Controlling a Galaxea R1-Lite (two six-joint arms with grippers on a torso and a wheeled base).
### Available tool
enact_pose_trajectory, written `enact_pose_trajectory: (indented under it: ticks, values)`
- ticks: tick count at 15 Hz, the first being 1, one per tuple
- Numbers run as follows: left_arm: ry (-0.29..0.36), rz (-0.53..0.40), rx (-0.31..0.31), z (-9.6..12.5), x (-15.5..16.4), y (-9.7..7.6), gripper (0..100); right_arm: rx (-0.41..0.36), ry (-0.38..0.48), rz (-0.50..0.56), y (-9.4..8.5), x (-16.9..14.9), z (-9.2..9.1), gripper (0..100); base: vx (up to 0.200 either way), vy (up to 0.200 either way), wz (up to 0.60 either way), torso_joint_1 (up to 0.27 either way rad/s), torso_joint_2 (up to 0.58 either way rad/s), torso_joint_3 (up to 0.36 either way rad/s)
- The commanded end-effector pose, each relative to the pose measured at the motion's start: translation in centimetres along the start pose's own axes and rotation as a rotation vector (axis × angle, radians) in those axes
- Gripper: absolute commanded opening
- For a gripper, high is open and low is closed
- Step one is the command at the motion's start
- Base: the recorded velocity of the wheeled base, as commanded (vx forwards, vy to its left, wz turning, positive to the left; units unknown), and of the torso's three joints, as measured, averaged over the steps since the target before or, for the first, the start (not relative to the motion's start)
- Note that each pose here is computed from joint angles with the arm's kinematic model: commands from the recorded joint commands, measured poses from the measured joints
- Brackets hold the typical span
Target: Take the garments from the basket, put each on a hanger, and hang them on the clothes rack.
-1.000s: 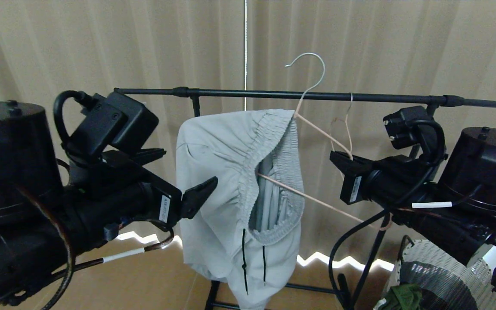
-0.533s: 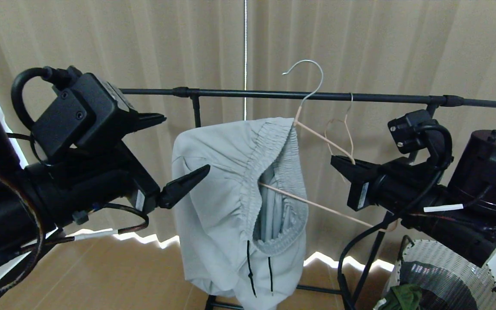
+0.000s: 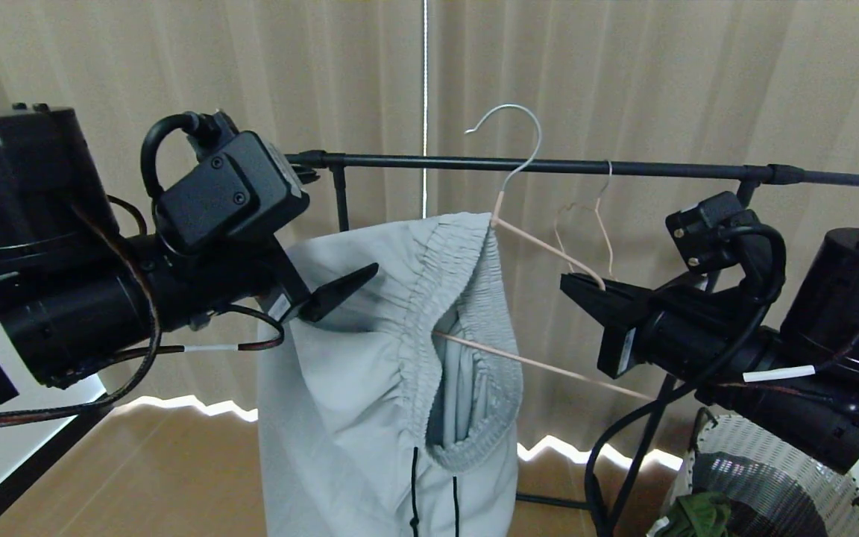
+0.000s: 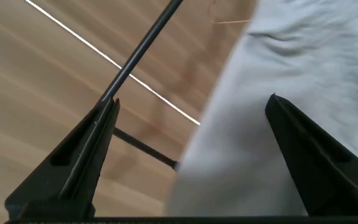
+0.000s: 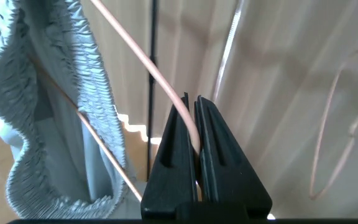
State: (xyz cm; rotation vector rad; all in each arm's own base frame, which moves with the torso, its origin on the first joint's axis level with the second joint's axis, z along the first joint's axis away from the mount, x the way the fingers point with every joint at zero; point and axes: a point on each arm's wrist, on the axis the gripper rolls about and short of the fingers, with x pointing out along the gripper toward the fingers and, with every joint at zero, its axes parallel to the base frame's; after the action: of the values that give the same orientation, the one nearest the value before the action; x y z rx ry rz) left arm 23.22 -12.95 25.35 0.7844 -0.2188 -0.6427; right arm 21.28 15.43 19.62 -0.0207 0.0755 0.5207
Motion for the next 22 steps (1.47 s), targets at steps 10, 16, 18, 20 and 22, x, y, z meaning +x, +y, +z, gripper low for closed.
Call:
enact_pose_trajectory:
  ticks: [10, 16, 18, 20, 22]
  values:
    - [-0.002, -0.037, 0.012, -0.1, 1.7, -0.7, 100, -0.024, -0.011, 0.143, 2.0, -1.7, 0.0, 0, 0.000, 0.000, 0.00, 0.000, 0.00, 0.000]
    - [0.000, -0.046, 0.012, -0.2, 1.6, -0.9, 0, -0.025, -0.026, 0.164, 2.3, -1.9, -0.1, 0, 0.000, 0.000, 0.00, 0.000, 0.00, 0.000]
    - [0.003, -0.049, 0.010, -0.3, 1.5, -1.0, 0, -0.024, -0.033, 0.169, 2.3, -2.0, -0.1, 0, 0.000, 0.000, 0.00, 0.000, 0.00, 0.000]
    - [0.006, -0.052, 0.010, -0.4, 1.6, -1.1, 0, -0.024, -0.034, 0.167, 2.3, -2.0, -0.1, 0, 0.000, 0.000, 0.00, 0.000, 0.00, 0.000]
    - [0.008, -0.049, 0.011, -0.4, 1.5, -1.1, 0, -0.027, -0.031, 0.167, 2.3, -2.0, -0.1, 0, 0.000, 0.000, 0.00, 0.000, 0.00, 0.000]
